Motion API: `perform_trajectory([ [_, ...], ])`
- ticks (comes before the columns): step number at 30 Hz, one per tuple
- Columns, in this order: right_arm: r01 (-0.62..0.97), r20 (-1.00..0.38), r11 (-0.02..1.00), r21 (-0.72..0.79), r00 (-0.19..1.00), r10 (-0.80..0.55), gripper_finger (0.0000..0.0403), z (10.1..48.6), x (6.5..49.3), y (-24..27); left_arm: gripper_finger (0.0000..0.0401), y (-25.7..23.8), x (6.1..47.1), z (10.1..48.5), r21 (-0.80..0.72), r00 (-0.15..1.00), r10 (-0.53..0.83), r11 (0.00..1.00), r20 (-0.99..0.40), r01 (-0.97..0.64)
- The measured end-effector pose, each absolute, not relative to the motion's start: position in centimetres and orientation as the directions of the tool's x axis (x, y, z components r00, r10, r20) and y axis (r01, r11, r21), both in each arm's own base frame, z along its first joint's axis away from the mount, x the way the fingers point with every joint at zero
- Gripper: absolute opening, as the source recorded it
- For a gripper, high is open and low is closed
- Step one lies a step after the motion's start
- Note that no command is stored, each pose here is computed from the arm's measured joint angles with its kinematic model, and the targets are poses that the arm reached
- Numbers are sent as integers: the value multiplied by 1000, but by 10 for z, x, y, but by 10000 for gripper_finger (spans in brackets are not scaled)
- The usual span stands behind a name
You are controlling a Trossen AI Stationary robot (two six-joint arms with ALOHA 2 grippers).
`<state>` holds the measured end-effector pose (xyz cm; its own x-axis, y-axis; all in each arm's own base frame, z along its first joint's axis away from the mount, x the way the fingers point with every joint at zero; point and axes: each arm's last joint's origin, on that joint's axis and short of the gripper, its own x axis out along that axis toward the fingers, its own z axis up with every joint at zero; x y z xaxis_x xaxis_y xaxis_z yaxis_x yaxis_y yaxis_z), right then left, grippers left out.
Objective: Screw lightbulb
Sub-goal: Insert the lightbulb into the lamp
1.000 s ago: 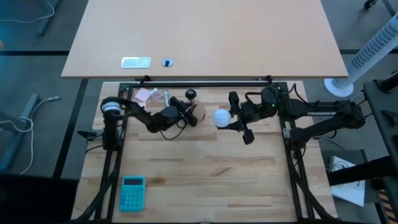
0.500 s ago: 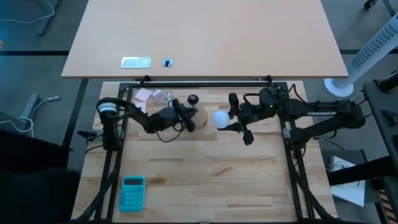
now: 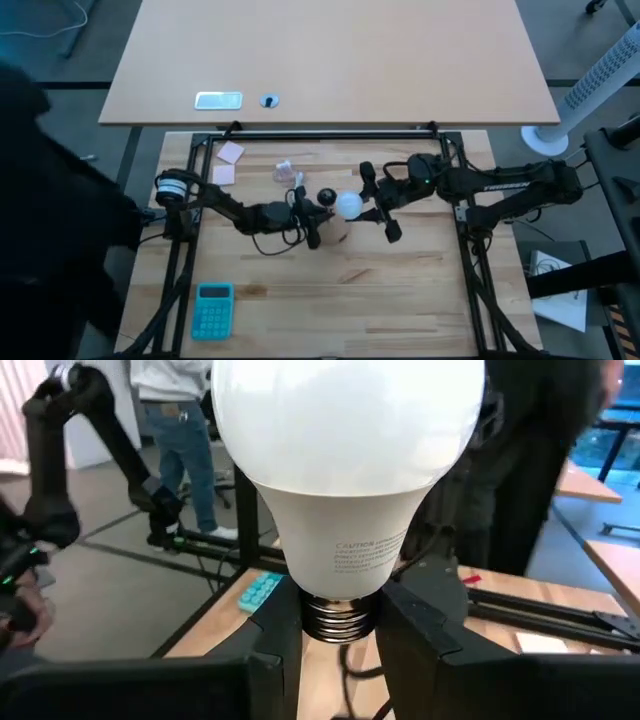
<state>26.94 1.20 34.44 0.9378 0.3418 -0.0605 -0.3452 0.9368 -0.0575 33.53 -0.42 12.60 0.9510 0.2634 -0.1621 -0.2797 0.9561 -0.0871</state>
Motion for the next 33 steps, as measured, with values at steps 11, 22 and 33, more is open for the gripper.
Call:
perform_trajectory([
  [11,-236,-128,971,-36,965,230,89,311,290,4,87,-19,344,113,-31,928,273,956,-255,-290],
  [22,-119,-181,993,-12,977,115,89,294,298,-14,174,-18,338,122,-3,919,274,958,-282,-287],
  [33,-70,-123,997,30,990,73,89,276,291,-18,257,-19,337,135,-19,931,270,959,-244,-283],
])
